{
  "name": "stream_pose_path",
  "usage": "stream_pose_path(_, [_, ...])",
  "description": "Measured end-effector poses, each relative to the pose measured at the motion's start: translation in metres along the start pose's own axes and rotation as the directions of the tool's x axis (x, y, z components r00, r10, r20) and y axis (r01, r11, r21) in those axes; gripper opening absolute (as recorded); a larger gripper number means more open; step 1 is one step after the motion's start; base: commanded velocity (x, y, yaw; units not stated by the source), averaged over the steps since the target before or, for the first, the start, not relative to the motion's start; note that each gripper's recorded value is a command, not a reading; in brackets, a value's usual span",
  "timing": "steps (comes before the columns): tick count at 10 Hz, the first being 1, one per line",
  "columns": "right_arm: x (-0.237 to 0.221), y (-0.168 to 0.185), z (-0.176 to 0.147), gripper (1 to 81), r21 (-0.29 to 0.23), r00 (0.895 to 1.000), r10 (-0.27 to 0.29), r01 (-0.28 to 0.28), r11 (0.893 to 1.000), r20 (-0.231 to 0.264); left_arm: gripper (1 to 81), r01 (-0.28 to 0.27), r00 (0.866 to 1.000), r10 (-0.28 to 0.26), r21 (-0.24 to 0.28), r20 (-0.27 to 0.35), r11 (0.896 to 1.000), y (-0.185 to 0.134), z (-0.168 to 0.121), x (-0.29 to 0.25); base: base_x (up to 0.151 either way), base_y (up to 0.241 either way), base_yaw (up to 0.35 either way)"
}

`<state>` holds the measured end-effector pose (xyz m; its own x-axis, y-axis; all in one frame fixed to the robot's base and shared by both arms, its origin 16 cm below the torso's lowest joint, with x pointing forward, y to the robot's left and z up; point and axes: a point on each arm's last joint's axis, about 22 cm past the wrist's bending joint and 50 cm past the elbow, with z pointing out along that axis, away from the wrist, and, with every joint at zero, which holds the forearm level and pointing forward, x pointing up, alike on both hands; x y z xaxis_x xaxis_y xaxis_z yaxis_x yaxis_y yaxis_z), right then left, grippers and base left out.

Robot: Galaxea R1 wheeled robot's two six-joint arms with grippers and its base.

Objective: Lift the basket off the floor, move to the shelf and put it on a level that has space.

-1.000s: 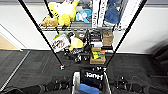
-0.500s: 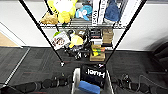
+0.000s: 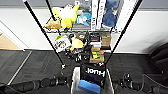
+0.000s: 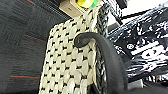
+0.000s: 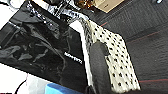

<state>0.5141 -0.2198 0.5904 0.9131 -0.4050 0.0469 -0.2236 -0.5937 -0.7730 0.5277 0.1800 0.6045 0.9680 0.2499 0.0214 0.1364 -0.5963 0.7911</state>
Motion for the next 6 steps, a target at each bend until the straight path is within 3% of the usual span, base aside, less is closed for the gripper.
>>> stream_pose_path(6, [-0.029, -0.062, -0.071, 1.0, 0.065, 0.999, -0.044, 0.046, 0.997, -0.025, 1.0, -0.048, 0.999, 0.047, -0.051, -0.008, 0.998, 0.062, -0.056, -0.038, 0.000, 0.000, 0.000])
